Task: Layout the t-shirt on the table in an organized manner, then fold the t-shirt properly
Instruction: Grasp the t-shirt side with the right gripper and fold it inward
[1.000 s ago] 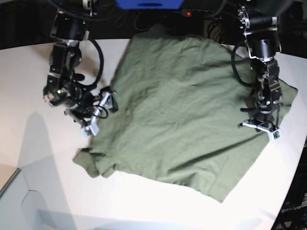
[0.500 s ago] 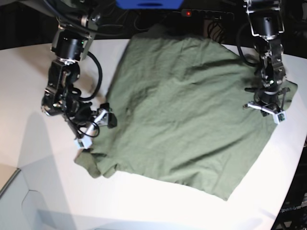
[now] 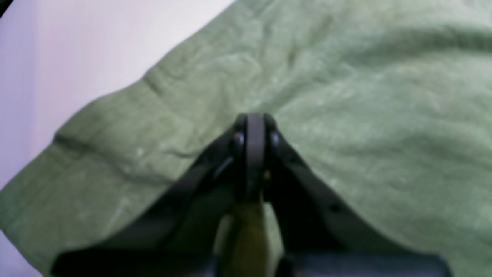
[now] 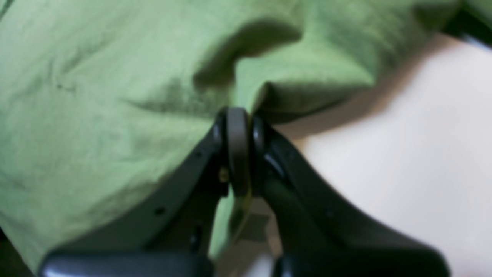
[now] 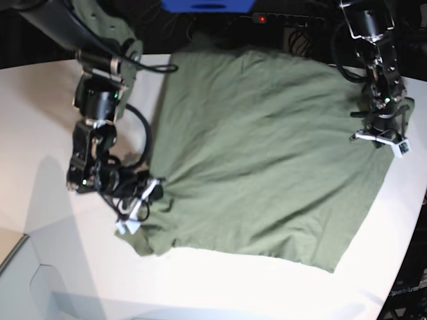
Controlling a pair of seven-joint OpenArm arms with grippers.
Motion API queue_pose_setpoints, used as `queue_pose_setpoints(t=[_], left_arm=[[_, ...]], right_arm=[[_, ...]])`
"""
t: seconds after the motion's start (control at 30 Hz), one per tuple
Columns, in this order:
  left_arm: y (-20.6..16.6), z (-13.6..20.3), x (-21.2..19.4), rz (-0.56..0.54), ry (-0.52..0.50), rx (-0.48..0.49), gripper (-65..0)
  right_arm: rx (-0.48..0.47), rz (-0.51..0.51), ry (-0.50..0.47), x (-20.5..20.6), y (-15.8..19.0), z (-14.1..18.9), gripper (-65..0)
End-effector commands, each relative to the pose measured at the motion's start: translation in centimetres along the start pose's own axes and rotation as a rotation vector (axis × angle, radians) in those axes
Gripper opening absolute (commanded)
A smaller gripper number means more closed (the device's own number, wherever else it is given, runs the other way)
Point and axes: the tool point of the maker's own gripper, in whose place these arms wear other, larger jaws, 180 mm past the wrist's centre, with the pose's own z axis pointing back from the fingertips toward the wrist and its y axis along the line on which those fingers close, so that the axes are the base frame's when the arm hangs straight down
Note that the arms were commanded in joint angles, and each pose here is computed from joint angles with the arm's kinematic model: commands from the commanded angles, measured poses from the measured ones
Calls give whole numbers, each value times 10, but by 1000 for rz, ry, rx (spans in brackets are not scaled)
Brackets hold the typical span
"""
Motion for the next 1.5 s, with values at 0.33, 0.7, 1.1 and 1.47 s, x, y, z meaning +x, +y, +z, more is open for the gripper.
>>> queue_pose_setpoints(t=[0.33, 0.7, 1.1, 1.47], left_arm=[[-49, 28, 7, 81, 62, -79, -648], [-63, 34, 13, 96, 46, -104, -648], [-59, 33, 11, 85, 56, -96, -648], [-59, 34, 8, 88, 63, -97, -648]], right_arm=[[2, 64, -261, 146, 5, 18, -650], [62, 583, -90, 81, 147, -29, -650], [240, 680, -112, 33, 256, -38, -369], [108, 657, -263, 88, 201, 3, -313]])
